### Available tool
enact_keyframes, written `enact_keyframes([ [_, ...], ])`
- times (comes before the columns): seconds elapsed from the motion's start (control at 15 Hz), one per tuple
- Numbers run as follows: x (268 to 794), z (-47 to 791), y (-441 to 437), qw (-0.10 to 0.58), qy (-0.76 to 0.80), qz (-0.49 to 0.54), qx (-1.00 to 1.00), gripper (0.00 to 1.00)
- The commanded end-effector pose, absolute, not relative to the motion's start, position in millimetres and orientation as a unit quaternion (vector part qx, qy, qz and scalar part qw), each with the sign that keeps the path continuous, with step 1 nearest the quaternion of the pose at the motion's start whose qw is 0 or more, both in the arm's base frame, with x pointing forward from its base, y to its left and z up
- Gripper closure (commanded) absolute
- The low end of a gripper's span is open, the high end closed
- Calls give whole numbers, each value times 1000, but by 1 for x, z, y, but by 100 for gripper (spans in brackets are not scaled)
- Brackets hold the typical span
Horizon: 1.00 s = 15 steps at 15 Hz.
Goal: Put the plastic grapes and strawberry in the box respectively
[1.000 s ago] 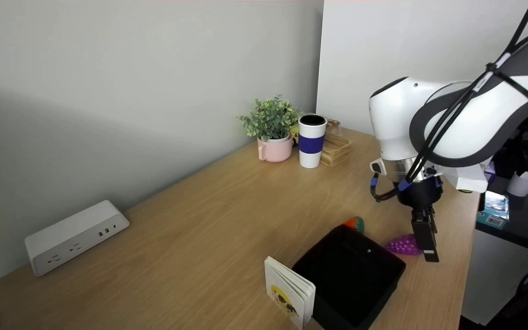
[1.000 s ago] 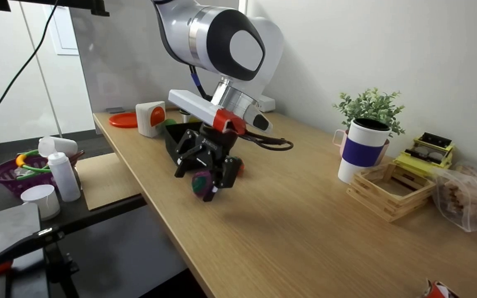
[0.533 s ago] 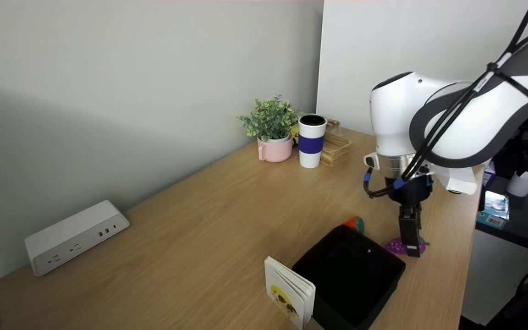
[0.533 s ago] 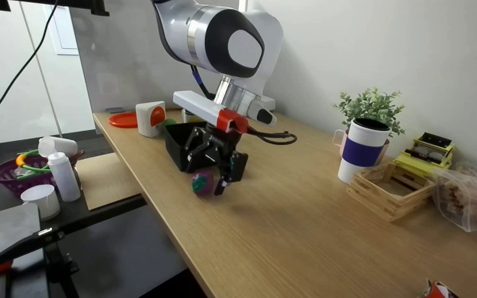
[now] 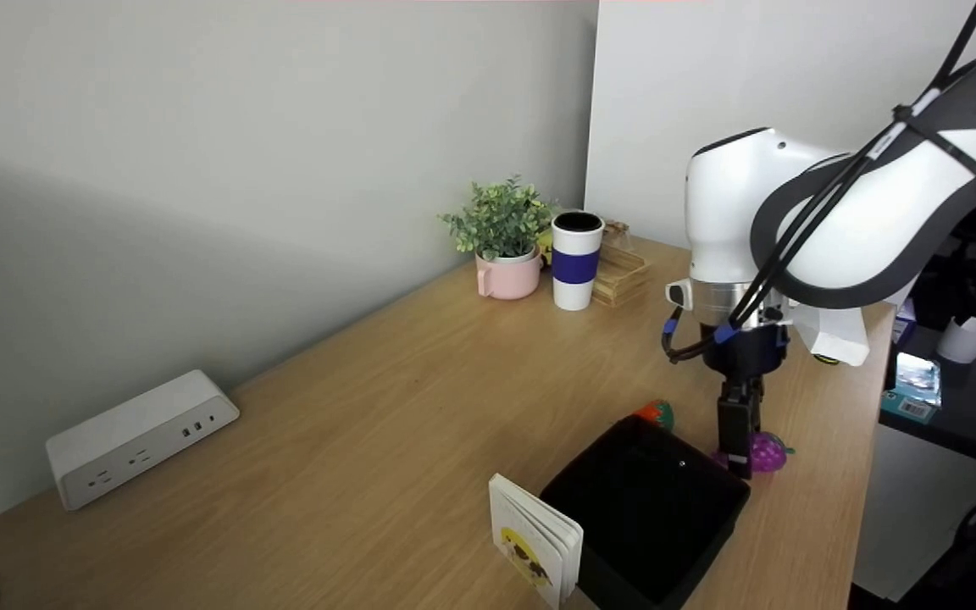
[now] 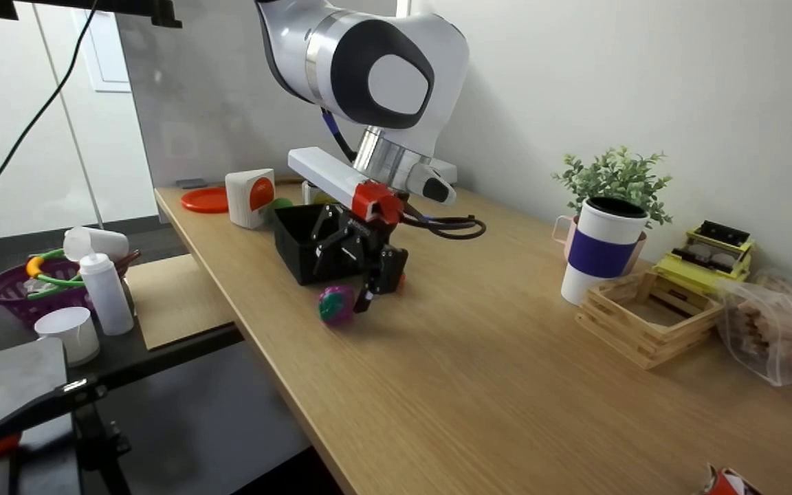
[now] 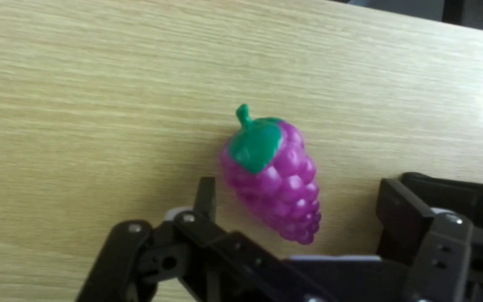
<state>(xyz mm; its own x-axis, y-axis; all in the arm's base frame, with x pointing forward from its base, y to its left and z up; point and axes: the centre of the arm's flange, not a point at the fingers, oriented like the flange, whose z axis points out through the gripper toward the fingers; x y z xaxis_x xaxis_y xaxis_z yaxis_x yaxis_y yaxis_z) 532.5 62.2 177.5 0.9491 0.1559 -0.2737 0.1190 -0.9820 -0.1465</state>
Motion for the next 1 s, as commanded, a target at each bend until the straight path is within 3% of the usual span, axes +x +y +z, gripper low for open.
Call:
enact_keyframes([
  [0.0,532,174,61,83,-64,134,-985,1],
  [0.2,530,173,58,80,-59,136,-986,0],
  [0.33,529,174,56,79,-57,137,-986,7],
  [0.4,529,174,55,78,-56,137,-986,15],
  [0.47,528,173,54,77,-55,138,-986,31],
  [0.73,527,172,53,75,-52,140,-986,47],
  [0.93,527,172,52,74,-51,141,-986,43],
])
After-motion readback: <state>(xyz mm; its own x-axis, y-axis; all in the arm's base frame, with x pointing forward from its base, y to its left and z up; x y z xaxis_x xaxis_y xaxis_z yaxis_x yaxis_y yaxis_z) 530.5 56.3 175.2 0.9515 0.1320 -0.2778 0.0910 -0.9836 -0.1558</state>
